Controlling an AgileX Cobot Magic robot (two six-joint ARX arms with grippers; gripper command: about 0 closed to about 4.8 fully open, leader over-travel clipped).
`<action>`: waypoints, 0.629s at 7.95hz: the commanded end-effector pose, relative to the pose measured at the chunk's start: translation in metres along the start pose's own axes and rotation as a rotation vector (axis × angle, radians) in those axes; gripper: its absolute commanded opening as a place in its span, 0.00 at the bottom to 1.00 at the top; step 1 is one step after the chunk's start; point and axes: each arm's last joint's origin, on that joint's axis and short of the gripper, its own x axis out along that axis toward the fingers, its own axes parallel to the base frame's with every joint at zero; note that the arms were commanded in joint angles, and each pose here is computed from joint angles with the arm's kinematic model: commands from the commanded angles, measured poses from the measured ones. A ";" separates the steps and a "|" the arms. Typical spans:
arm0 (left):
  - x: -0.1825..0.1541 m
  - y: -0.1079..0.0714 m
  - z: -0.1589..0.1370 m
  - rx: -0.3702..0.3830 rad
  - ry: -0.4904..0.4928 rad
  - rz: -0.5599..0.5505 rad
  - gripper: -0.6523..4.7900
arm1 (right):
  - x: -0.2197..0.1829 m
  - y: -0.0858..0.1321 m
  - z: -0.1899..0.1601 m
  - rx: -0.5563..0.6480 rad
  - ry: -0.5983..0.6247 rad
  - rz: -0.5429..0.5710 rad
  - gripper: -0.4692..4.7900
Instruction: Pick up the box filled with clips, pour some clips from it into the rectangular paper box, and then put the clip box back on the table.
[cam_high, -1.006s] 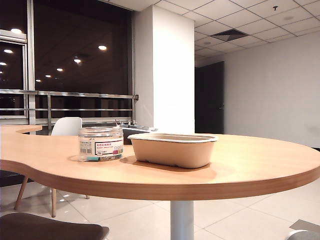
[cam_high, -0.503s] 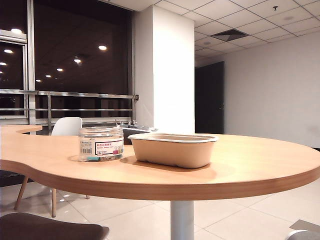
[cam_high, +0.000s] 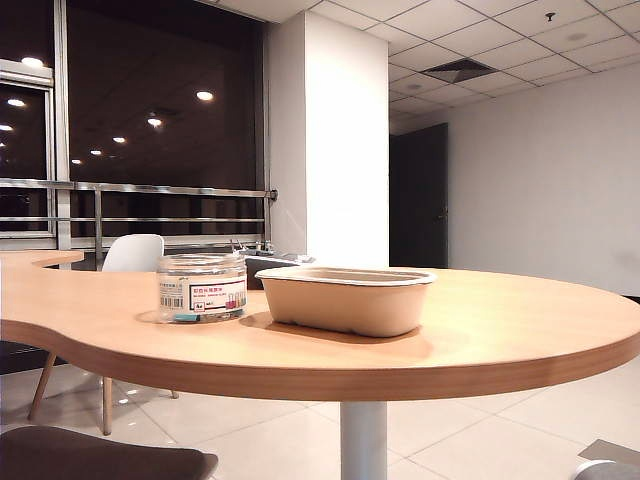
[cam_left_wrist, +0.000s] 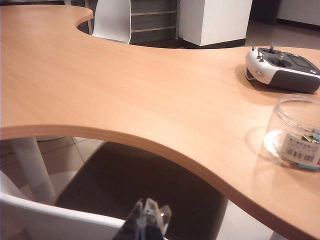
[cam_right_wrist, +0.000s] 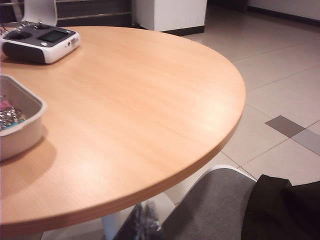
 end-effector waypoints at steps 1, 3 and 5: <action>0.000 0.000 0.001 0.000 -0.009 -0.003 0.12 | 0.002 -0.004 -0.003 0.010 -0.022 -0.090 0.09; 0.000 0.000 0.001 0.000 -0.009 -0.003 0.12 | 0.002 -0.004 -0.002 0.010 -0.030 -0.091 0.09; 0.000 0.000 0.001 0.000 -0.009 -0.003 0.12 | 0.002 -0.004 -0.003 0.010 -0.029 -0.088 0.09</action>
